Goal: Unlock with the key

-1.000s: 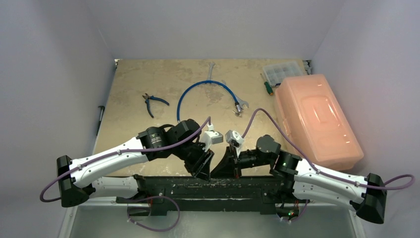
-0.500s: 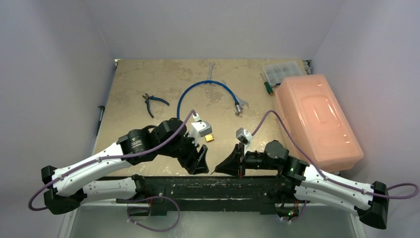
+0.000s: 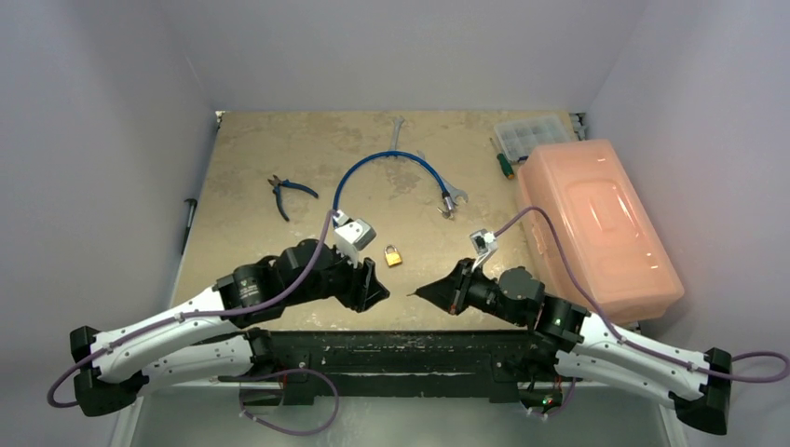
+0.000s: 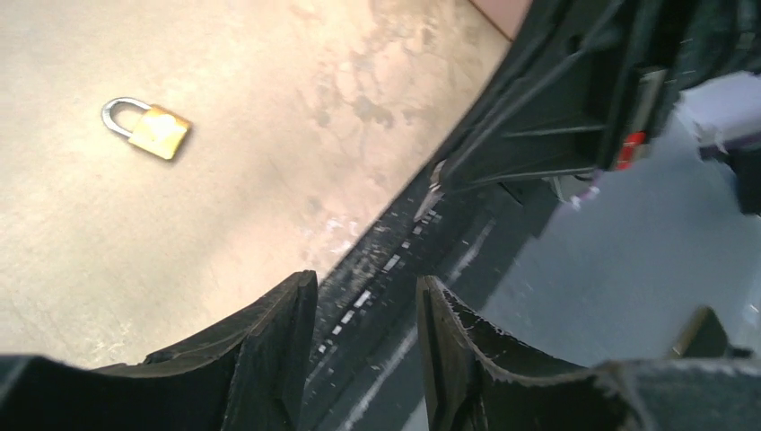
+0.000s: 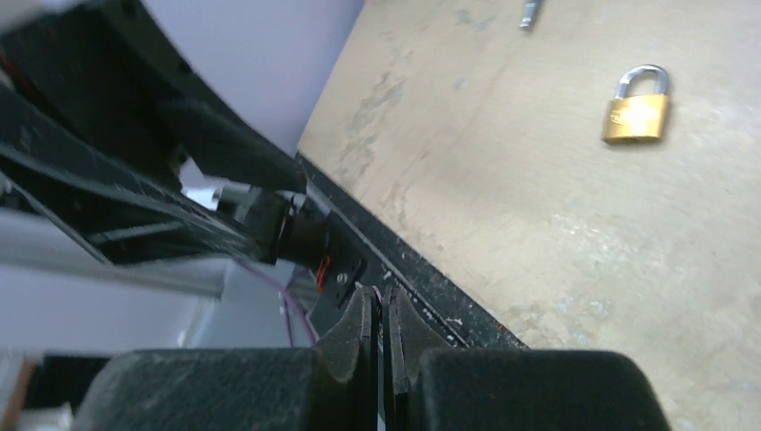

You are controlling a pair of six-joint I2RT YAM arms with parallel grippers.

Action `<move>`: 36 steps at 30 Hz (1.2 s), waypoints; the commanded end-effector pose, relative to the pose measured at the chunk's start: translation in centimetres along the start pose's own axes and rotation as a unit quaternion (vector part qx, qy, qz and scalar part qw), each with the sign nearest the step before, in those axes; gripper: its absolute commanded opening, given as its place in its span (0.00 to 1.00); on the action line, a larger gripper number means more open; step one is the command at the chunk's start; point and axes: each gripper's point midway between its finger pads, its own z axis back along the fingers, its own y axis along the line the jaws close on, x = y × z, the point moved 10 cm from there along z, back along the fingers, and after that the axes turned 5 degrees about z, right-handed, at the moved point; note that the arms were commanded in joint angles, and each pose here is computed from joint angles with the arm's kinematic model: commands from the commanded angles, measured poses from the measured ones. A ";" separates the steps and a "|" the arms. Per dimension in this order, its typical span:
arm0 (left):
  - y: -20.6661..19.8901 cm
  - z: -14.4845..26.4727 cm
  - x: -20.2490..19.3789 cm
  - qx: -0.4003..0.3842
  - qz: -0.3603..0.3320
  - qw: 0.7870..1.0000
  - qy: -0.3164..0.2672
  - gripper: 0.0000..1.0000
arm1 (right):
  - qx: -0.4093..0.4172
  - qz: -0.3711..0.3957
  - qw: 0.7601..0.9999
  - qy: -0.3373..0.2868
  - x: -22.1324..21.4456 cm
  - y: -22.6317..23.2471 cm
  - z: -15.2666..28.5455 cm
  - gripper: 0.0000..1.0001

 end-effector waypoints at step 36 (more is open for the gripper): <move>9.5 -17.5 2.5 0.363 0.210 0.907 0.041 0.90 | -0.298 -0.215 0.913 -0.179 0.9 -5.0 4.9 0.00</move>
